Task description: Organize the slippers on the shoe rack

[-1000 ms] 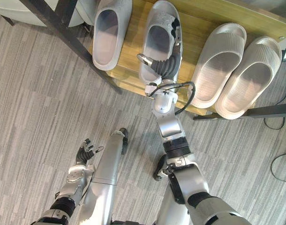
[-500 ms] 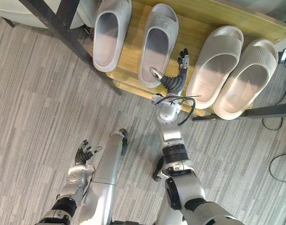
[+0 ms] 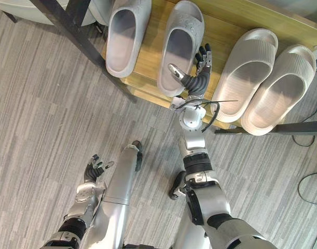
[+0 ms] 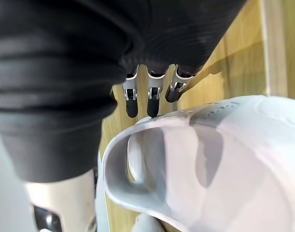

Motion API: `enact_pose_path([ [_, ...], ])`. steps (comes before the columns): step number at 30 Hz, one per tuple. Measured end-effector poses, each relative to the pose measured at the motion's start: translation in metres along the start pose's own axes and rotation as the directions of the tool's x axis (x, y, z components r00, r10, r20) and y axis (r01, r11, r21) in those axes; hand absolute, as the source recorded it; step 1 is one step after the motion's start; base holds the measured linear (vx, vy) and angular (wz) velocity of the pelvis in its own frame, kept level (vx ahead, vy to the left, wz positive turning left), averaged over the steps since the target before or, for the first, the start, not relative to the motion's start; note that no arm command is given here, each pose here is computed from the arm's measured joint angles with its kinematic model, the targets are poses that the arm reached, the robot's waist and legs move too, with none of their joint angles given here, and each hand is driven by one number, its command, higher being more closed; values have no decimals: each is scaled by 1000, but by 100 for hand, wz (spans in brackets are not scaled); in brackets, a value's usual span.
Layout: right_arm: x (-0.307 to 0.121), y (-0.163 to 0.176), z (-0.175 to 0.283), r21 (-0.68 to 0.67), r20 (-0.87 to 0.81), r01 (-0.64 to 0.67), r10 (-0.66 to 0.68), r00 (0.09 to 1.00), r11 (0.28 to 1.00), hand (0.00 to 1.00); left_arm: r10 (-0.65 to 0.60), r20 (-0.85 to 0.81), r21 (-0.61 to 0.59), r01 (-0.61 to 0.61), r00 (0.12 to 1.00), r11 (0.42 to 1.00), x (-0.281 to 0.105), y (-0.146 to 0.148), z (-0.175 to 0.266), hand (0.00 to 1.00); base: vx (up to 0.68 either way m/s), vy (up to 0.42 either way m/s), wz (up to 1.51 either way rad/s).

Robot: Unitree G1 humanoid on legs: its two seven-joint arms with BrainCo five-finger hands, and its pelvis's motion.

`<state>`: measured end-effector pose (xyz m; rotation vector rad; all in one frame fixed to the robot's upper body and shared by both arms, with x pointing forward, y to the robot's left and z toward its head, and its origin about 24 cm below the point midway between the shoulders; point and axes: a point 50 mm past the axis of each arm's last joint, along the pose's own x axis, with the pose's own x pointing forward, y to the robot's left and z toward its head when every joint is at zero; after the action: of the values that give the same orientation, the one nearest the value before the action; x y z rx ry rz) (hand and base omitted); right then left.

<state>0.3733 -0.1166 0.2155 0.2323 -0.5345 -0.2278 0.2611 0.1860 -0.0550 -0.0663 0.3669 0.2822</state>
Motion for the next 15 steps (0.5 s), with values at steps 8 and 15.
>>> enact_pose_path([
  [8, 10, 11, 9, 23, 5, -6, 6, 1000, 1000, 0, -7, 2, -11, 7, 1000, 1000, 0, -5, 1, 0, 11, -8, 5],
  [15, 17, 7, 14, 68, 2, 49, -50, 999, 996, 0, 1, 2, -29, -1, 1000, 1000, 2, -10, 4, 0, -2, -2, 1],
])
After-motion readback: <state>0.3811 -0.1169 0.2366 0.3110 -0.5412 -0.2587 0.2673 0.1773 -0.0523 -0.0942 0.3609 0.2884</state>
